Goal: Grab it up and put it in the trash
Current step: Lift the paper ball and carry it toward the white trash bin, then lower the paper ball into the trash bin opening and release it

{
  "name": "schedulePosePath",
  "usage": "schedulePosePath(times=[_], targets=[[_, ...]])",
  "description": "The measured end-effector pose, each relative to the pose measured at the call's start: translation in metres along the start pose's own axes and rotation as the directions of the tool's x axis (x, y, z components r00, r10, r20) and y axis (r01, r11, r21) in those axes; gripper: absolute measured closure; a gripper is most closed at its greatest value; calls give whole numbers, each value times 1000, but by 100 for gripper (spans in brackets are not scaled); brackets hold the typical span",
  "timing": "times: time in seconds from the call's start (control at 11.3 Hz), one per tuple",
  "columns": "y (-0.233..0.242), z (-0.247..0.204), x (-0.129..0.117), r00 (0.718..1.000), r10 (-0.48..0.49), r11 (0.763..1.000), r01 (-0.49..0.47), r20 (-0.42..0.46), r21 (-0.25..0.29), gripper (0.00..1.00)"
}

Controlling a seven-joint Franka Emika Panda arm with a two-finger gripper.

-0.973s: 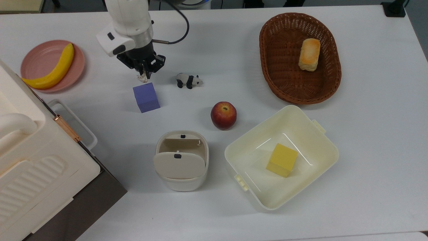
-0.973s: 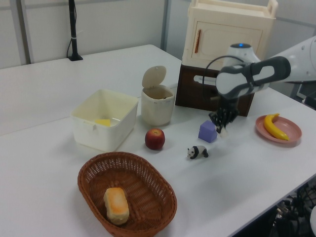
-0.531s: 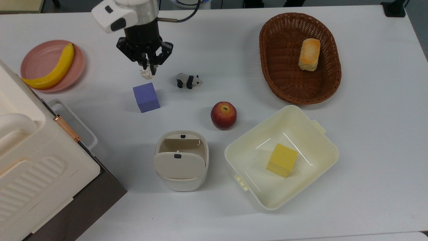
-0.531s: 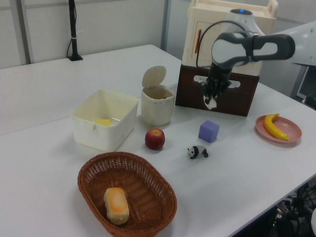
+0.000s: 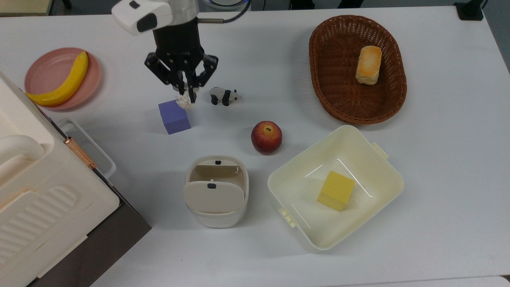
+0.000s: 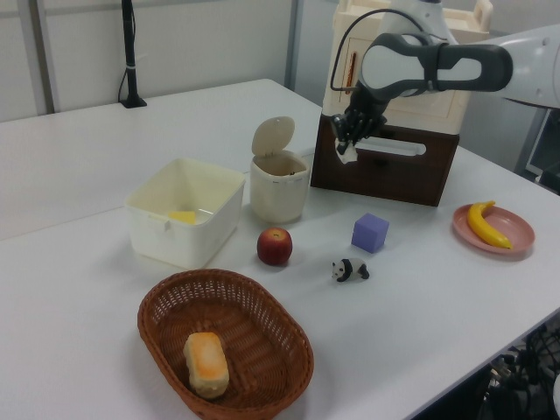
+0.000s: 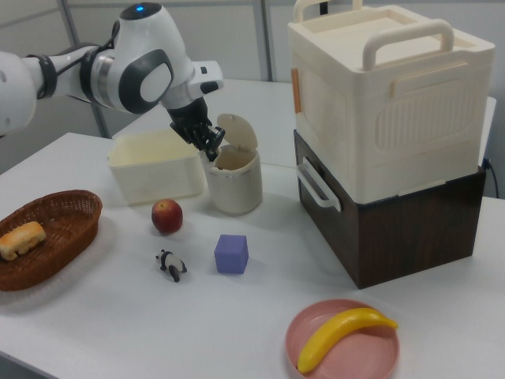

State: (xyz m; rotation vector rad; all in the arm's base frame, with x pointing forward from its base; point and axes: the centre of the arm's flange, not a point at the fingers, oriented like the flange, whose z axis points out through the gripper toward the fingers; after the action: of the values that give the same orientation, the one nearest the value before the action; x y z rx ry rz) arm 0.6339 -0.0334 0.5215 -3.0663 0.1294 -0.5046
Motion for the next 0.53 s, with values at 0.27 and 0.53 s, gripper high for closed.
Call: schedulePosePath(times=[0.27, 0.53], targets=[[-17, 27, 21, 999, -21, 999, 22, -30, 30, 85], [-28, 40, 45, 996, -46, 998, 49, -79, 34, 85]])
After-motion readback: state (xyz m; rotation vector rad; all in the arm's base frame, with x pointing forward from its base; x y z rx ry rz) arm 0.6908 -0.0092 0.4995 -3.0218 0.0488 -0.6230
